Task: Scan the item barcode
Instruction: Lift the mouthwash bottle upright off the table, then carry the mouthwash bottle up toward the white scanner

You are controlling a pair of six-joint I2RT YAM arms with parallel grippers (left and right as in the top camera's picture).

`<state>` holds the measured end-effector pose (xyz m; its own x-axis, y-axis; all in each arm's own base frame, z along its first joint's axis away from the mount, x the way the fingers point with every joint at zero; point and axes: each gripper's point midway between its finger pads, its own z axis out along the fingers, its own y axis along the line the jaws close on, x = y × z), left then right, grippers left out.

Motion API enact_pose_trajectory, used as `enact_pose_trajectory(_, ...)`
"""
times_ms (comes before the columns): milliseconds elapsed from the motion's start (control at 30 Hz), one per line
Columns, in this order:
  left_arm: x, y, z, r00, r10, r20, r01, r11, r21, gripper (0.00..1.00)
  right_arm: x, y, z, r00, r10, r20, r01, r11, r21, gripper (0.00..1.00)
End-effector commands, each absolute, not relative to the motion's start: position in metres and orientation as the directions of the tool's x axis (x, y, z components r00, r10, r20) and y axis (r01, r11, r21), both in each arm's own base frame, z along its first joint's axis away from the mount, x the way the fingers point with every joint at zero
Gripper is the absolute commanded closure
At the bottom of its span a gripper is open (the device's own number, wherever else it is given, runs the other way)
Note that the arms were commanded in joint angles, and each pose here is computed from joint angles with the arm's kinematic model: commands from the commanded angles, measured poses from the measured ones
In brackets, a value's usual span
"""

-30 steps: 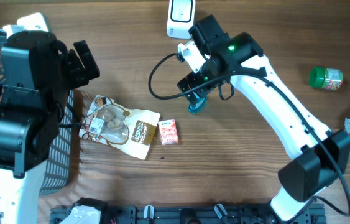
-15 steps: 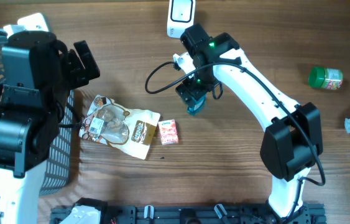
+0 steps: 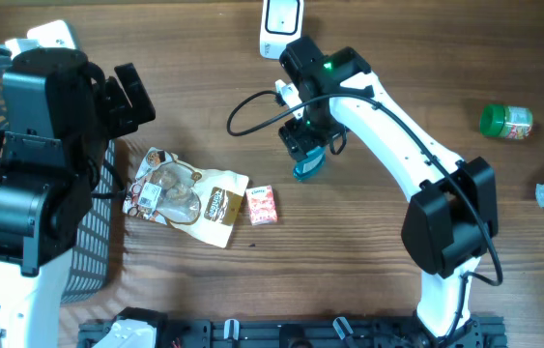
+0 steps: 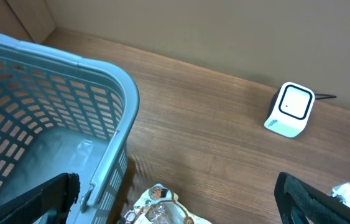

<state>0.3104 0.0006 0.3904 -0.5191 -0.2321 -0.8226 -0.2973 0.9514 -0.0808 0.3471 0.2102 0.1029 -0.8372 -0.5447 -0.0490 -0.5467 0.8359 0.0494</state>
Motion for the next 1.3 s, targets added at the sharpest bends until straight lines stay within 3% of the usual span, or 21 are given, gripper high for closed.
enact_pose_trajectory(0, 0.311, 0.003, 0.39, -0.512, -0.241, -0.824, -0.314, 0.946, -0.081, 0.0, 0.354, 0.214, 0.137, -0.904, -0.419, -0.083, -0.424, 0.904, 0.061, 0.28)
enact_pose_trajectory(133, 0.311, 0.003, 0.39, -0.512, -0.241, -0.824, -0.314, 0.946, -0.081, 0.0, 0.337, 0.224, 0.169, -0.95, -0.31, -0.037, -0.312, 0.936, 0.163, 0.28)
enact_pose_trajectory(267, 0.311, 0.003, 0.39, -0.512, -0.241, -0.824, -0.314, 0.946, -0.082, 0.0, 0.309, 0.248, 0.192, -0.983, -0.148, 0.109, -0.1, 0.928, 0.358, 0.3)
enact_pose_trajectory(567, 0.311, 0.003, 0.39, -0.513, -0.241, -0.824, -0.314, 0.946, -0.081, 0.0, 0.29, 0.291, 0.242, -0.929, -0.1, 0.356, 0.186, 0.706, 0.684, 0.37)
enact_pose_trajectory(733, 0.31, 0.004, 0.389, -0.519, -0.24, -0.82, -0.315, 0.946, -0.077, 0.0, 0.29, 0.295, 0.255, -0.897, -0.073, 0.436, 0.288, 0.653, 0.701, 0.37)
enact_pose_trajectory(933, 0.309, 0.004, 0.388, -0.522, -0.239, -0.819, -0.315, 0.946, -0.076, 0.0, 0.288, 0.298, 0.26, -0.89, -0.088, 0.448, 0.299, 0.631, 0.716, 0.4)
enact_pose_trajectory(1033, 0.309, 0.004, 0.387, -0.525, -0.239, -0.817, -0.315, 0.946, -0.074, 0.0, 0.294, 0.291, 0.248, -0.911, -0.059, 0.409, 0.264, 0.678, 0.686, 0.42)
enact_pose_trajectory(1200, 0.309, 0.004, 0.387, -0.524, -0.239, -0.817, -0.315, 0.946, -0.074, 0.0, 0.343, 0.303, 0.244, -0.989, -0.146, 0.029, -0.072, 0.645, 0.761, 0.41)
enact_pose_trajectory(1267, 0.309, 0.004, 0.387, -0.525, -0.239, -0.817, -0.315, 0.946, -0.074, 0.0, 0.39, 0.292, 0.231, -0.966, -0.126, -0.227, -0.244, 0.738, 0.629, 0.42)
